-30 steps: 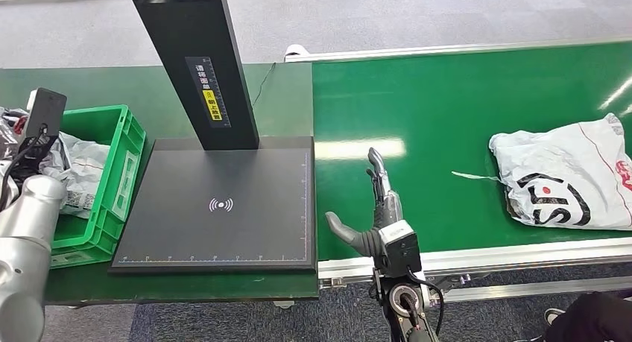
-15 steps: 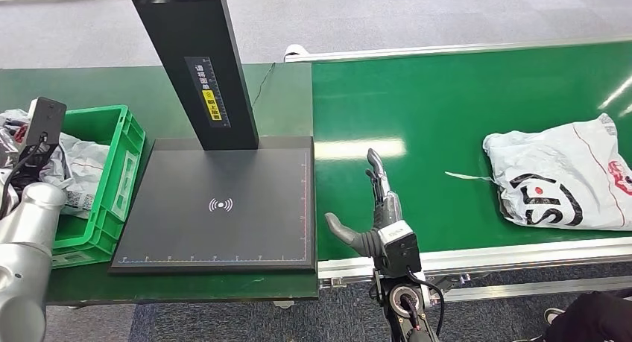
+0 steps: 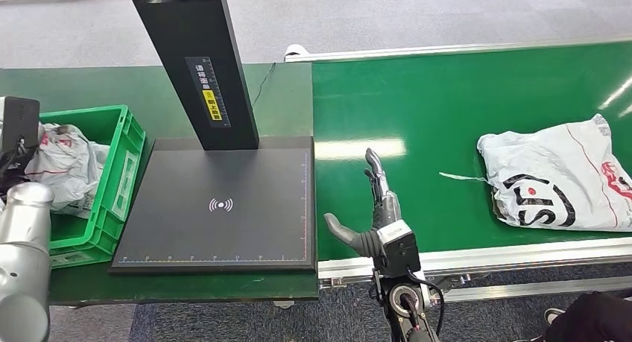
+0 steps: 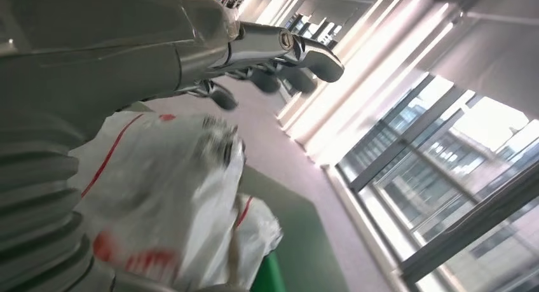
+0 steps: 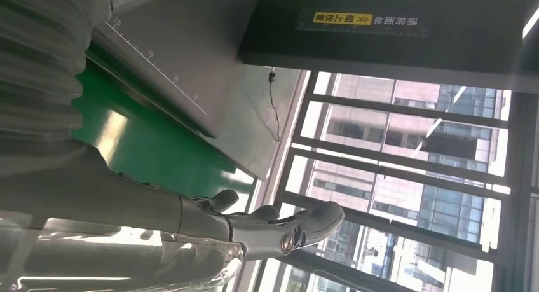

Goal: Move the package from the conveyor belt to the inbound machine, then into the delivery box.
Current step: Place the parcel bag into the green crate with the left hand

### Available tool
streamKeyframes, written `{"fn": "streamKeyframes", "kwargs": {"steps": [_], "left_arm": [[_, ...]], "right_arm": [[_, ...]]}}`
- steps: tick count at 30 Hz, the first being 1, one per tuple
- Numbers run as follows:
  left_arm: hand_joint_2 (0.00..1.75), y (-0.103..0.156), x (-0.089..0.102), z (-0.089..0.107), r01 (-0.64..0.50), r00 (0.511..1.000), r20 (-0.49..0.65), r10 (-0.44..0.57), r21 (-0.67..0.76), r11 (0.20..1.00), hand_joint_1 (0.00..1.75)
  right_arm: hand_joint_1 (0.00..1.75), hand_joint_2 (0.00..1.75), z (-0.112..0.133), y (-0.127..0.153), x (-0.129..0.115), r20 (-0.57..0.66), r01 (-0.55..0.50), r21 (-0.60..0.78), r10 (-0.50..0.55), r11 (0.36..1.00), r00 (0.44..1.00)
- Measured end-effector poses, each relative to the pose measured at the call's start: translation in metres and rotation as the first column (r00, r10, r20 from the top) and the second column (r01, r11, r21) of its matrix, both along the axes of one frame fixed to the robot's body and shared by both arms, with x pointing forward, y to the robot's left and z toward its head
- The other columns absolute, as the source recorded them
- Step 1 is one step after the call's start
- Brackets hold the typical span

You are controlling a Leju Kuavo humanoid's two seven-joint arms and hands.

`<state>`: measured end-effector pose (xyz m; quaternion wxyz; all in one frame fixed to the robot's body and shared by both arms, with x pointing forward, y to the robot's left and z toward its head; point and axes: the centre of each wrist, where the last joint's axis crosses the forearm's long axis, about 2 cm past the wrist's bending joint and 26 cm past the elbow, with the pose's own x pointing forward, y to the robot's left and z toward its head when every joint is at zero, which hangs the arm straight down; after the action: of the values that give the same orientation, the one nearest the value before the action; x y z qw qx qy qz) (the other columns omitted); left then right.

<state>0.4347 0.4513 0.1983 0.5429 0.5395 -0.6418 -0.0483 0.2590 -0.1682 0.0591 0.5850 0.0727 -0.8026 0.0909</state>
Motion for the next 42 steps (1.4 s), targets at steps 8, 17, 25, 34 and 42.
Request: {"fn": "streamKeyframes", "kwargs": {"steps": [8,17,25,34,42], "left_arm": [[1.75,-0.013,-0.003,-0.008,0.062,0.991,0.120,-0.059,-0.022,0.998,0.00],[1.75,-0.029,-0.005,-0.006,0.109,0.961,0.260,-0.096,-0.038,0.993,0.00],[1.75,-0.038,-0.006,-0.005,0.130,0.951,0.286,-0.118,-0.021,0.991,0.00],[1.75,-0.044,-0.009,-0.008,0.165,0.936,0.321,-0.145,-0.035,0.986,0.00],[1.75,-0.124,-0.057,-0.060,0.576,0.774,0.462,-0.434,-0.229,0.784,0.00]], "right_arm": [[0.00,1.75,0.002,0.002,0.006,0.006,0.006,0.002,-0.006,1.000,1.000],[0.00,1.75,0.000,0.003,0.008,0.009,0.012,0.008,-0.012,1.000,1.000],[0.00,1.75,-0.002,0.003,0.008,0.001,0.013,0.006,-0.013,1.000,1.000],[0.00,1.75,-0.003,0.004,0.008,-0.003,0.014,0.008,-0.014,1.000,1.000],[0.00,1.75,-0.012,0.004,-0.005,-0.027,0.020,0.016,-0.019,1.000,0.999]]}}
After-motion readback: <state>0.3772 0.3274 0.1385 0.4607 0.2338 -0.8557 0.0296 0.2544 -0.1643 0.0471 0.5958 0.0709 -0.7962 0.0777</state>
